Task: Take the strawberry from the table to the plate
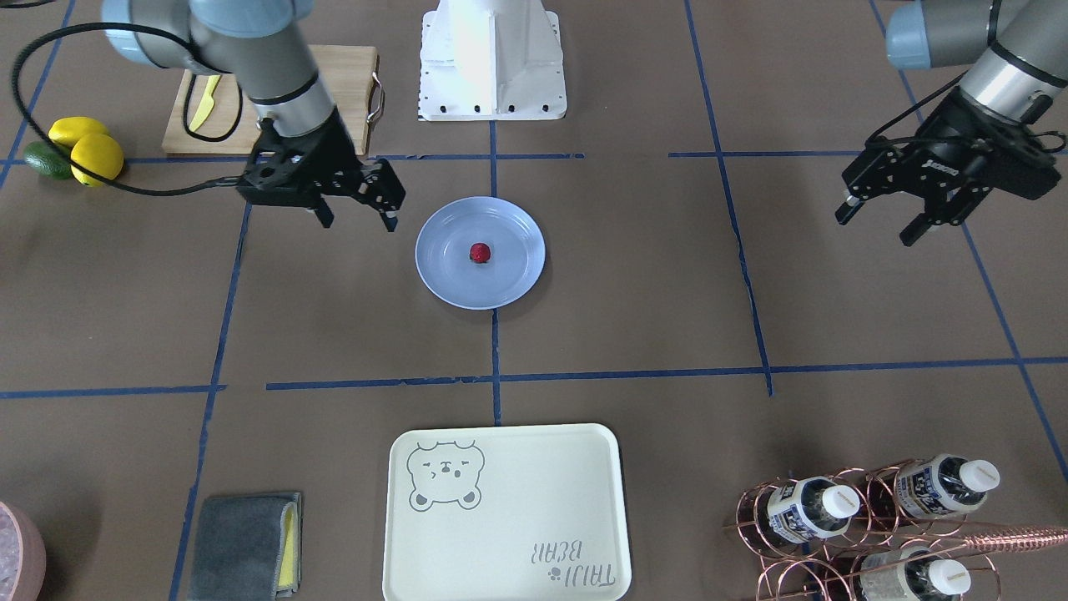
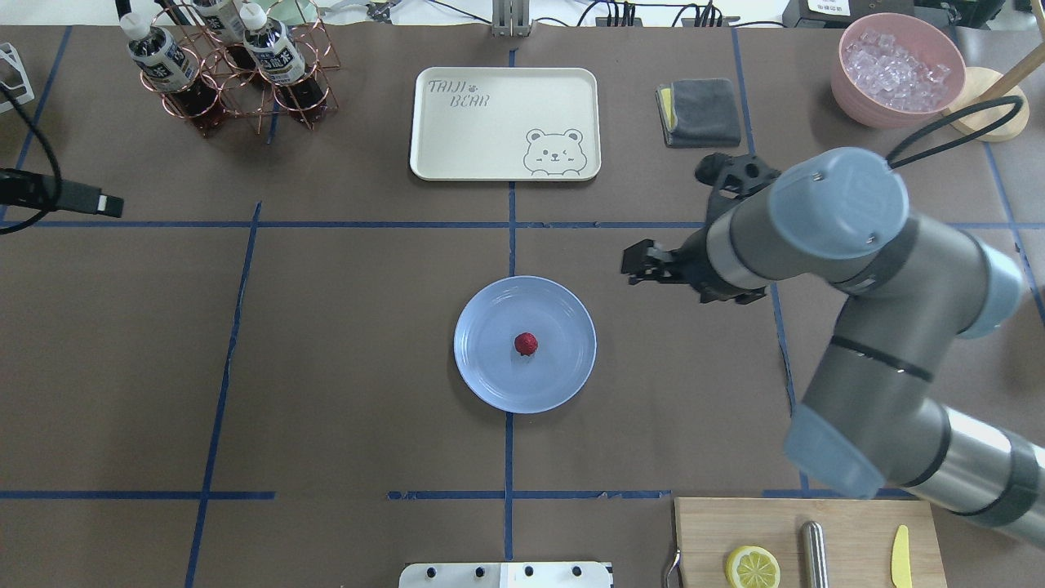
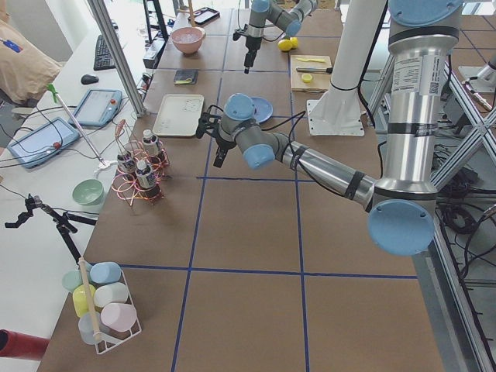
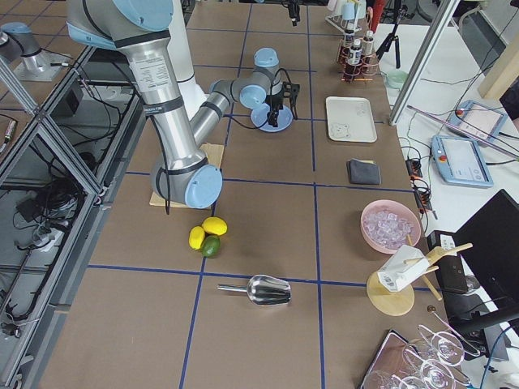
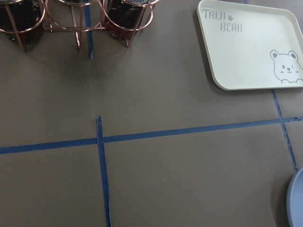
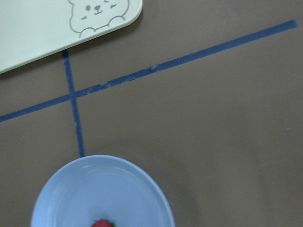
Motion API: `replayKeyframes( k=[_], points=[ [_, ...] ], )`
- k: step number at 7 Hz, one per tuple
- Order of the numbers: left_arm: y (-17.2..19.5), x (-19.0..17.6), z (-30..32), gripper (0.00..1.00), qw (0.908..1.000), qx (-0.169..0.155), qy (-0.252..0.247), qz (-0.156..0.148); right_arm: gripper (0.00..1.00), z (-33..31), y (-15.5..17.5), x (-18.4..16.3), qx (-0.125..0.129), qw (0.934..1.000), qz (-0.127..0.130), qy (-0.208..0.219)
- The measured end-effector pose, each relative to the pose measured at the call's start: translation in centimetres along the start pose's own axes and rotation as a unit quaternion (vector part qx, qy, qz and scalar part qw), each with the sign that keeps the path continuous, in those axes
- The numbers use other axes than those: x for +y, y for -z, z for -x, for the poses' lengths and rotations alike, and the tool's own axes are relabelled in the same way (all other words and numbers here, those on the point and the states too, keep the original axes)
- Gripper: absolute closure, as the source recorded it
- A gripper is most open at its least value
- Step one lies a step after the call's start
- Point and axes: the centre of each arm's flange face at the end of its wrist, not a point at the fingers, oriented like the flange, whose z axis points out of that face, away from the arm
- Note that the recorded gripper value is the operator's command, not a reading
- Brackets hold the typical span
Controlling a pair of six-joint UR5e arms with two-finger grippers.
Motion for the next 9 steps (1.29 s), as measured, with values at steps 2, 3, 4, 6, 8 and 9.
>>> replayKeyframes(
  k=[2,3,4,6,8,9],
  points=[
    [2.2,1.7,7.5,0.00,0.9963,-0.029,-0.081,0.010,0.00,-13.0,3.5,-6.7,0.034,0.9968,0.019,0.070],
    [3.4,2.0,11.3,0.00,0.9931,-0.045,-0.108,0.010,0.00,-19.9,5.8,-9.0,0.041,0.9938,0.028,0.100],
    [4.9,2.2,14.6,0.00,0.9907,-0.058,-0.123,0.011,0.00,-26.6,7.9,-10.3,0.048,0.9902,0.034,0.127],
    [8.2,2.1,20.3,0.00,0.9860,-0.088,-0.137,0.037,0.00,-38.4,10.6,-12.4,0.052,0.9844,0.041,0.163],
    [9.8,0.9,22.4,0.00,0.9867,-0.099,-0.096,0.086,0.00,-46.7,12.0,-13.9,0.040,0.9822,0.042,0.178],
    [10.1,0.9,22.8,0.00,0.9866,-0.100,-0.056,0.116,0.00,-48.4,12.3,-13.9,0.028,0.9831,0.044,0.175]
  ],
)
